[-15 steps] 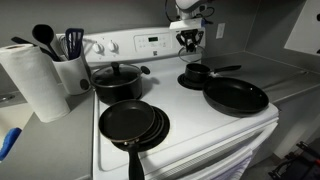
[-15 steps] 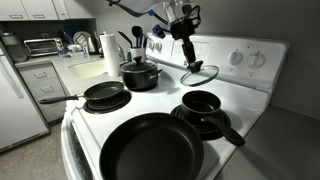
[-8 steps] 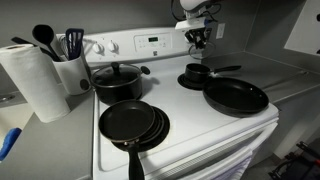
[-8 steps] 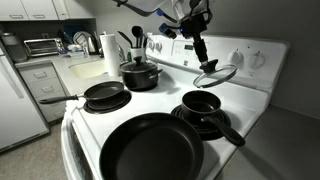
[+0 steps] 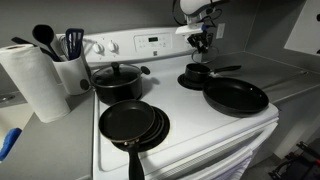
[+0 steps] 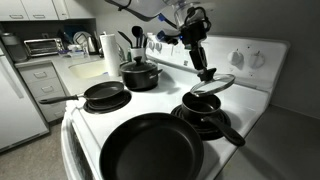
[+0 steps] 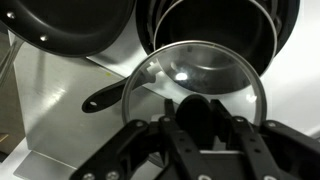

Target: Place the glass lid on top of the small black pot on the right side of the stove

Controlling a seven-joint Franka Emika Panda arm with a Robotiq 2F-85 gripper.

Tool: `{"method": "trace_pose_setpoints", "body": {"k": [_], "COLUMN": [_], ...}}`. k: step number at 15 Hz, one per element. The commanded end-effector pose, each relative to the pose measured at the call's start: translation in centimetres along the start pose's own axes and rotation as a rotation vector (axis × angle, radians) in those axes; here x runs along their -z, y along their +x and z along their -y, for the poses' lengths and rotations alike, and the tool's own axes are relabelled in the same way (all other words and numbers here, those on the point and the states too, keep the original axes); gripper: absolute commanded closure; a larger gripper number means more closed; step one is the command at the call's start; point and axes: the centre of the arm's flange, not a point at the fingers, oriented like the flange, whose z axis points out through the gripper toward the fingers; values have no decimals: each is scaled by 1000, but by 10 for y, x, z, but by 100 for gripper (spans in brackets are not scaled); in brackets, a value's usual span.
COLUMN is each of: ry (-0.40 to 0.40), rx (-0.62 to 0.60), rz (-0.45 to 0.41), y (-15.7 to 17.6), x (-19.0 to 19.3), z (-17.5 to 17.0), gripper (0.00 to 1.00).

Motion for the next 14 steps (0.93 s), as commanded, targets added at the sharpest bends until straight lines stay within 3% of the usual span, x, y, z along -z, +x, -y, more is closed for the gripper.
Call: {"method": "trace_pose_setpoints", "body": {"k": [1,4,9,14], "ry": [19,24,42,112], "rx": [-28,-17,-23,-94], "rz": [72,144,190,237], "y": [-6,-15,-17,-5], "x": [-9,-17,-21,-23], "z": [-19,-16,-18,-24], "gripper": [85,85,85,85]}}
